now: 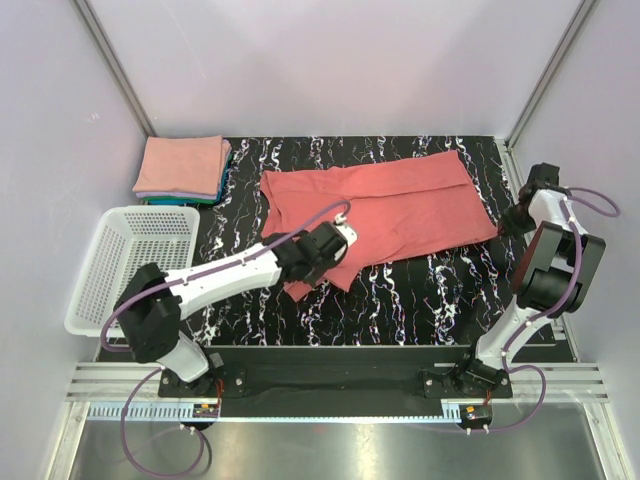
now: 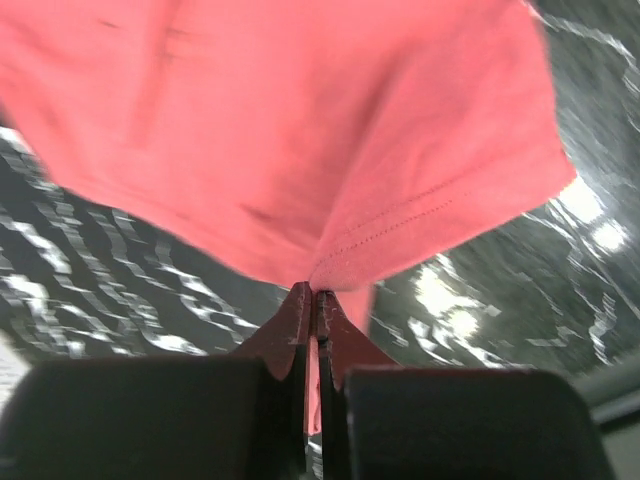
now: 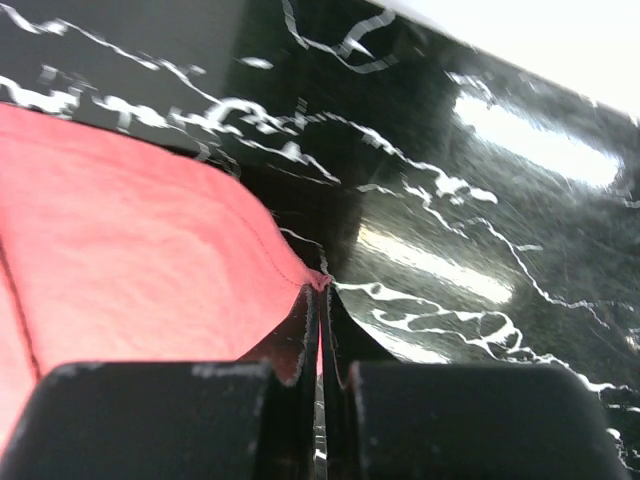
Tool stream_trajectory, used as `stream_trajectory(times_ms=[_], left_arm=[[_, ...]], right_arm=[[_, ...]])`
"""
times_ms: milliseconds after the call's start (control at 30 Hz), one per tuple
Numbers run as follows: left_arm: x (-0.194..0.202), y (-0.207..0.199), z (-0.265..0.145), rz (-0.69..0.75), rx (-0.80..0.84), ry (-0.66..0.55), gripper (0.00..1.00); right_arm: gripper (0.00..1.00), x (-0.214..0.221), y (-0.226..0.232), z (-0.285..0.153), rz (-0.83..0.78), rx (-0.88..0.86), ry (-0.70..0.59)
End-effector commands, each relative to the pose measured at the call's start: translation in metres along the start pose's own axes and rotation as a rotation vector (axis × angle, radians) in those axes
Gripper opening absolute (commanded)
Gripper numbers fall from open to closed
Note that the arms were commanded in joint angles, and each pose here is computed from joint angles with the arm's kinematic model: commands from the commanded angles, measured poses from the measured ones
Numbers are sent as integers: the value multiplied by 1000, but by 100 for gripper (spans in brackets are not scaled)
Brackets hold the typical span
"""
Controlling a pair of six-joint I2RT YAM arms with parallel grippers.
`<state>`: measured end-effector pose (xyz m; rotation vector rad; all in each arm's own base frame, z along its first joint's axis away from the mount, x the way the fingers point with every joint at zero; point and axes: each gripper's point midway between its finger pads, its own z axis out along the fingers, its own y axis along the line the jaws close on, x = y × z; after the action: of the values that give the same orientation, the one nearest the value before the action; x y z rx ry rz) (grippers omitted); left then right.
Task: Fold and stack the t-shirts
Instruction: Fold the tshirt
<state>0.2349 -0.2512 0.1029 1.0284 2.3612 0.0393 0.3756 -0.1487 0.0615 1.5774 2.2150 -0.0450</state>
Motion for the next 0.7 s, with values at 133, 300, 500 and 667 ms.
stream_trajectory(times_ms=[133,300,500,667], left_arm=[[-59,84,-15,11,-146,-115,0],[-83,114,-4,-16,-184,-131,0],[-97,136,17,-28,-198,-112,0],[-97,161,31,-77,-211,-89,0]], right_arm=[[0,-18,25,-7,-75,-18,-26],[0,-13,46,-3,-162,-14,-8],[0,-25,65,-1,-196,-17,-15],[0,-34,89,-2,-244,-65,-7]])
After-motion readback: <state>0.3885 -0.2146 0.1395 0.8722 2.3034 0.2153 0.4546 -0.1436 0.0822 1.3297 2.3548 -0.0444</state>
